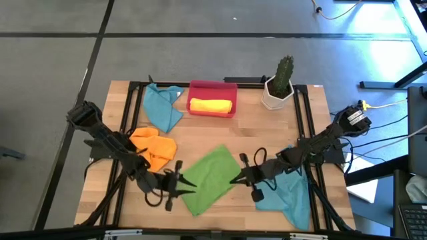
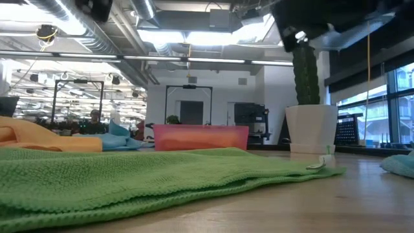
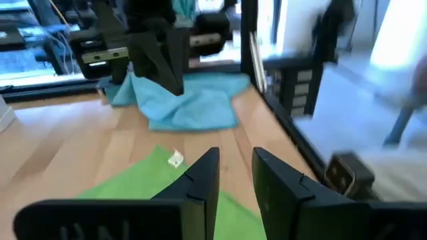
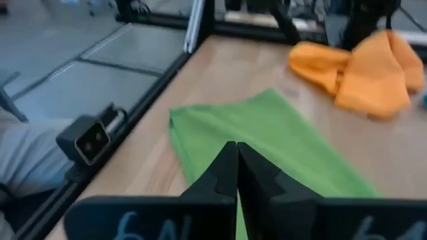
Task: Roll microfiber towels into tight, uniform cylinder then place into a basket
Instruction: Roll the green towel
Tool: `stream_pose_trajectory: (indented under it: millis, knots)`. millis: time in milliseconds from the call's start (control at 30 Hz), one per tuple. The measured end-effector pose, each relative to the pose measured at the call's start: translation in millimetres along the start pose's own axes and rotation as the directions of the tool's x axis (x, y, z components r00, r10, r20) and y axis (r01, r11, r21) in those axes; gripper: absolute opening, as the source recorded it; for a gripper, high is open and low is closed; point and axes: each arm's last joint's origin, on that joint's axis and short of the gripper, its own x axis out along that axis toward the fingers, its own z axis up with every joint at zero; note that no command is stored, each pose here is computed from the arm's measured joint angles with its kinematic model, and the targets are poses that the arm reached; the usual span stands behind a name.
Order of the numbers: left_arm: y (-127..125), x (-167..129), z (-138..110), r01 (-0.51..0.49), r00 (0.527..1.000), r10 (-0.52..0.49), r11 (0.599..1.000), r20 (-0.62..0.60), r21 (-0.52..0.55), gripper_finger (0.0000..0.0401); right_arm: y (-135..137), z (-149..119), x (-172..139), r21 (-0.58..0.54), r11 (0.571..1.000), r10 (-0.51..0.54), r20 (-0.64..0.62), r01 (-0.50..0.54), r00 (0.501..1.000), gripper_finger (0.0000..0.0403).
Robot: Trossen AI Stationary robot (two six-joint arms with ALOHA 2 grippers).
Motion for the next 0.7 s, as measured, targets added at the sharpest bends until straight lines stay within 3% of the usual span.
stream_pose_trajectory:
  millis: [100,300,400,700]
  knots:
    - [9,-7,-11,0.004,0.996,0.005,0.995,0.088,-0.1,0.008,-13,7,2,-0.033,0.999,0.028,0.061,-0.027,0.998,0.0006]
    - [21,-14,-30,-0.11,0.987,0.141,0.946,0.082,-0.304,0.008,-37,13,3,-0.084,0.996,0.009,0.122,0.001,0.993,0.0006]
    - [22,-11,-35,-0.175,0.975,0.21,0.926,0.07,-0.334,0.008,-46,13,3,-0.077,0.997,-0.015,0.121,0.025,0.993,0.0006]
    - [4,5,-37,-0.143,0.982,0.182,0.897,0.054,-0.417,0.008,-60,14,3,-0.122,0.992,0.004,0.138,0.013,0.99,0.0006]
